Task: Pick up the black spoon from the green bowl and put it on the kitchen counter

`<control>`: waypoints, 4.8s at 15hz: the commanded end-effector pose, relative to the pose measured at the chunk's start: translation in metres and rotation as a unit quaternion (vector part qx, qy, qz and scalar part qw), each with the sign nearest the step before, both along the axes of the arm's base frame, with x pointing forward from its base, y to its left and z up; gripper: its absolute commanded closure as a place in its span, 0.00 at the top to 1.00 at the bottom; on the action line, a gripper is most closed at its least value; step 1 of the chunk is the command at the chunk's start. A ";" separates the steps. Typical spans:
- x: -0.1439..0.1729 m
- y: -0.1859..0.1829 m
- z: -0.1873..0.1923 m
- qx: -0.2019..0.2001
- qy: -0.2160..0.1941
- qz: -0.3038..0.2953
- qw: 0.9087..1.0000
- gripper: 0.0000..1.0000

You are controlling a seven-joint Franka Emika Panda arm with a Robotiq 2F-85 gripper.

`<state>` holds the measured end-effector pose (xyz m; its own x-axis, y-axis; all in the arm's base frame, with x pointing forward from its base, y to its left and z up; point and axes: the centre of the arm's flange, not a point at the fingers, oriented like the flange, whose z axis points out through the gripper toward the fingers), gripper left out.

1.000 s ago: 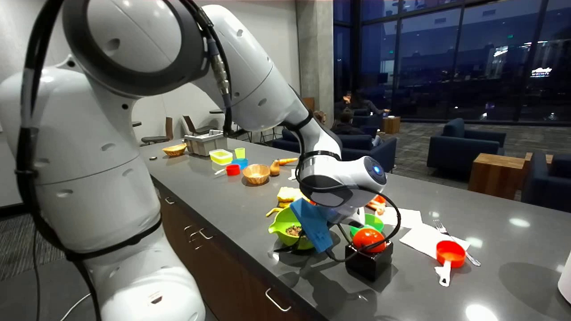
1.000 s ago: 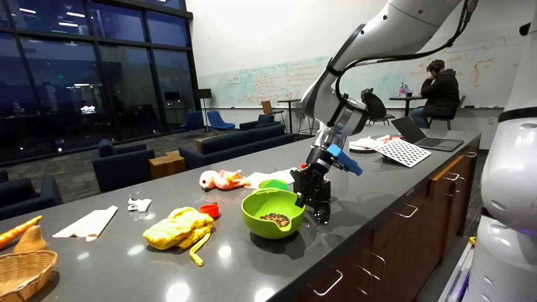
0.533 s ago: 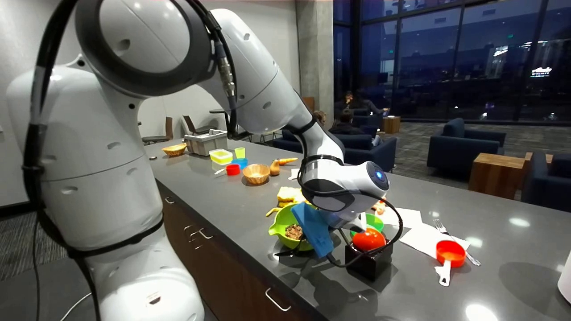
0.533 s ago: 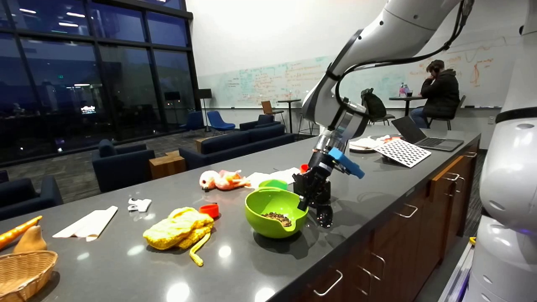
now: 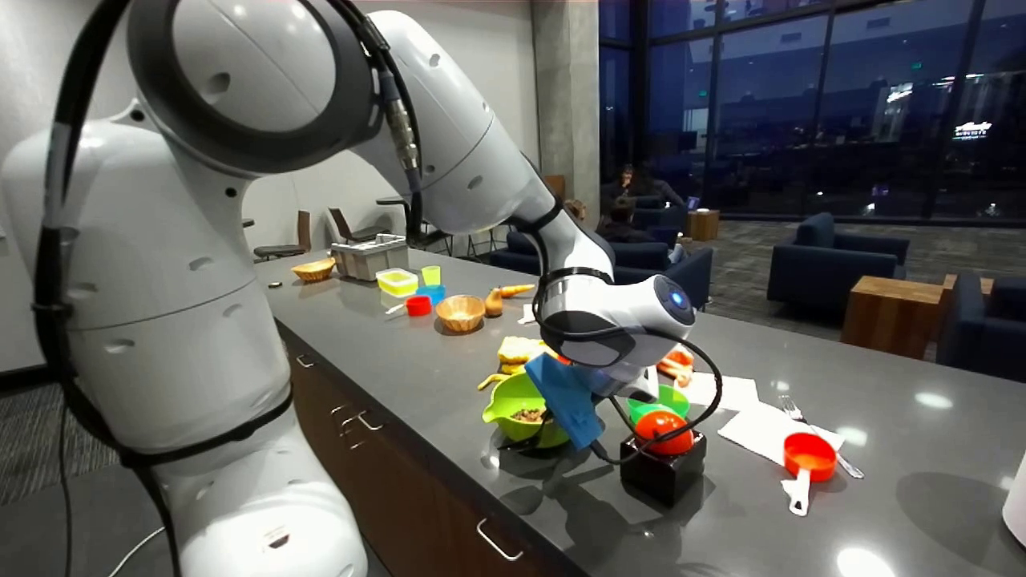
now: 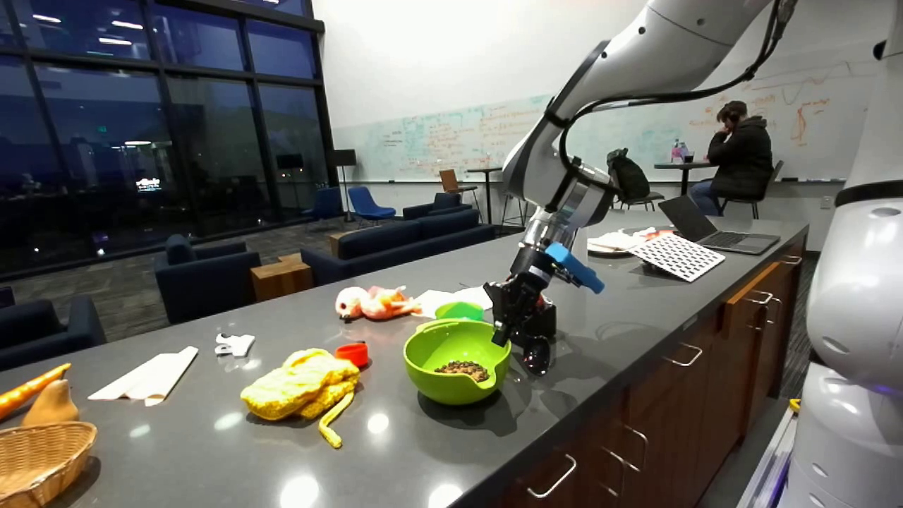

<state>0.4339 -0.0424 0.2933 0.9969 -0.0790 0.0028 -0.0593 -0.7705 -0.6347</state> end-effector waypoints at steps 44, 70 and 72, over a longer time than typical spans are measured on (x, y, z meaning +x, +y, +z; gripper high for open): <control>-0.019 -0.038 -0.016 0.004 0.032 -0.045 0.998 0.59; -0.029 0.081 0.106 -0.334 -0.050 -0.145 0.930 1.00; -0.027 0.094 0.116 -0.376 -0.050 -0.148 0.914 1.00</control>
